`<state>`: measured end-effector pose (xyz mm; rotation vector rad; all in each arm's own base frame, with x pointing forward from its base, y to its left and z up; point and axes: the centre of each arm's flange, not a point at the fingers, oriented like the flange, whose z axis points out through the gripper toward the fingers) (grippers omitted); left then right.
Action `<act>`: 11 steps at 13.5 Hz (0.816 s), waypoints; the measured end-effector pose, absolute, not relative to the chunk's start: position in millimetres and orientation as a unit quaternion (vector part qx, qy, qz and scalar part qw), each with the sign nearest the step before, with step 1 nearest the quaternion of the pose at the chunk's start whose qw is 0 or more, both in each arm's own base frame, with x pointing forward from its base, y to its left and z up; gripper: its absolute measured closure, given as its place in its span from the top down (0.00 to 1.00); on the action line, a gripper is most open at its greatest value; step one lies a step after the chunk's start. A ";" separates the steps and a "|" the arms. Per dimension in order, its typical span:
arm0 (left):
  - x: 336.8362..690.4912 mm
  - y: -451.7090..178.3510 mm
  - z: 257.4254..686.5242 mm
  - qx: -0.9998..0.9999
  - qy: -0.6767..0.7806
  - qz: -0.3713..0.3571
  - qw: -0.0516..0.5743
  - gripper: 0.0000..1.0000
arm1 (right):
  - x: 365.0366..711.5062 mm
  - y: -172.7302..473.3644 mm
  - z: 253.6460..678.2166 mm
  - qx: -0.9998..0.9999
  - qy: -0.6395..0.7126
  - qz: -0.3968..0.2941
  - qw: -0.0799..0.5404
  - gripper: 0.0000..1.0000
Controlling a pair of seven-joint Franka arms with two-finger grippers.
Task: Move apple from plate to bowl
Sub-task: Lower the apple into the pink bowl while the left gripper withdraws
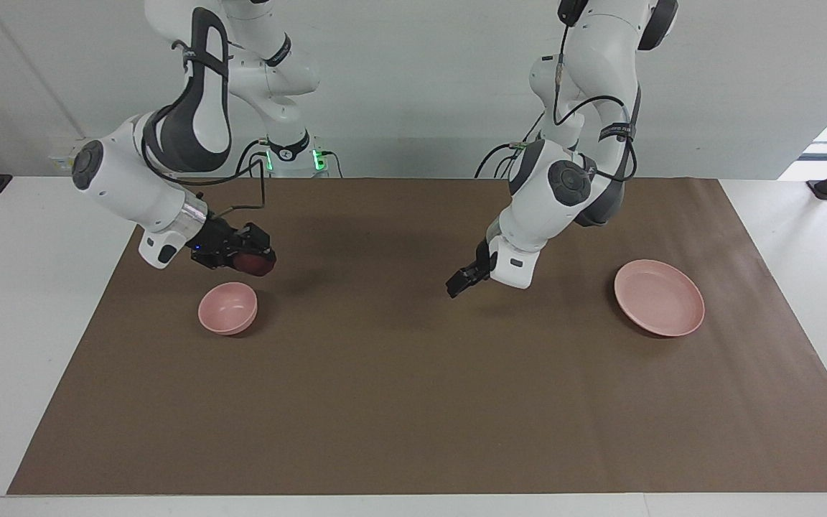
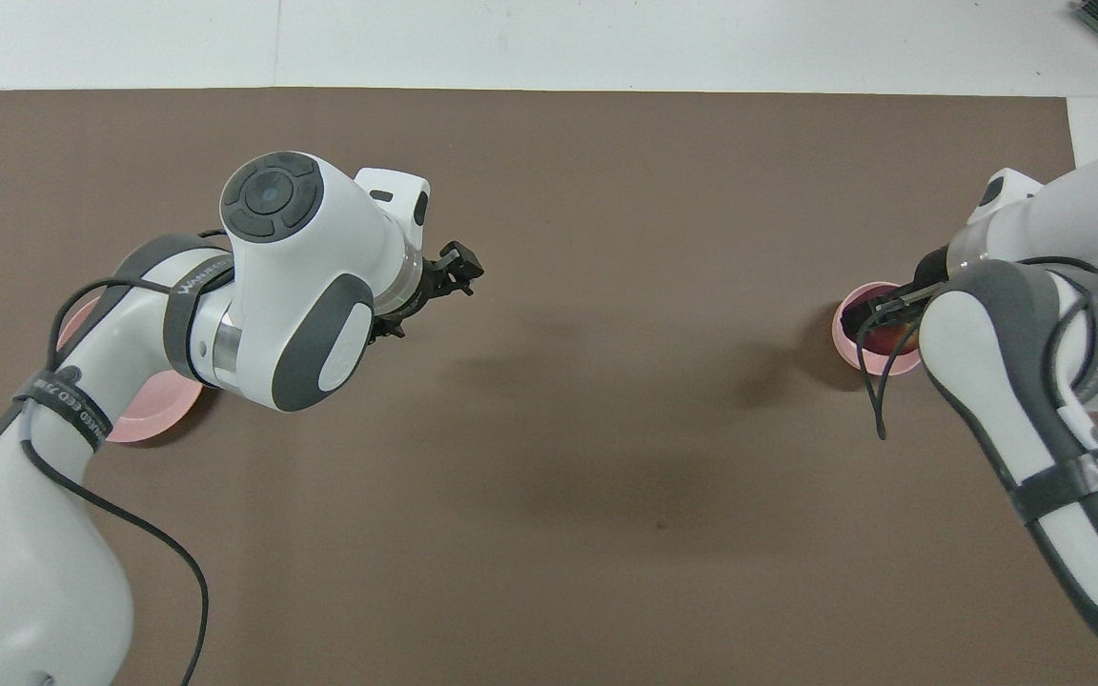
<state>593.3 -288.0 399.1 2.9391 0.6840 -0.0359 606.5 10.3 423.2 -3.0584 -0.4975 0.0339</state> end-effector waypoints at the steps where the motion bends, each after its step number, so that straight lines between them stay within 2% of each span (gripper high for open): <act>1: 599.8 -274.5 398.3 0.977 0.210 0.009 0.038 1.00 | 609.9 16.0 422.3 -0.983 -0.181 0.007 -0.008 0.78; 3: 612.9 -245.9 398.2 0.982 0.184 0.044 -0.004 1.00 | 612.6 17.8 416.1 -0.974 -0.218 0.016 -0.059 0.78; 6: 628.3 -208.9 399.0 0.986 0.153 0.064 -0.027 1.00 | 620.7 11.9 395.5 -0.953 -0.278 0.028 -0.119 0.78; 11: 645.0 -161.6 409.8 0.997 0.016 0.068 -0.036 1.00 | 628.3 22.8 358.0 -0.941 -0.308 0.039 -0.133 0.78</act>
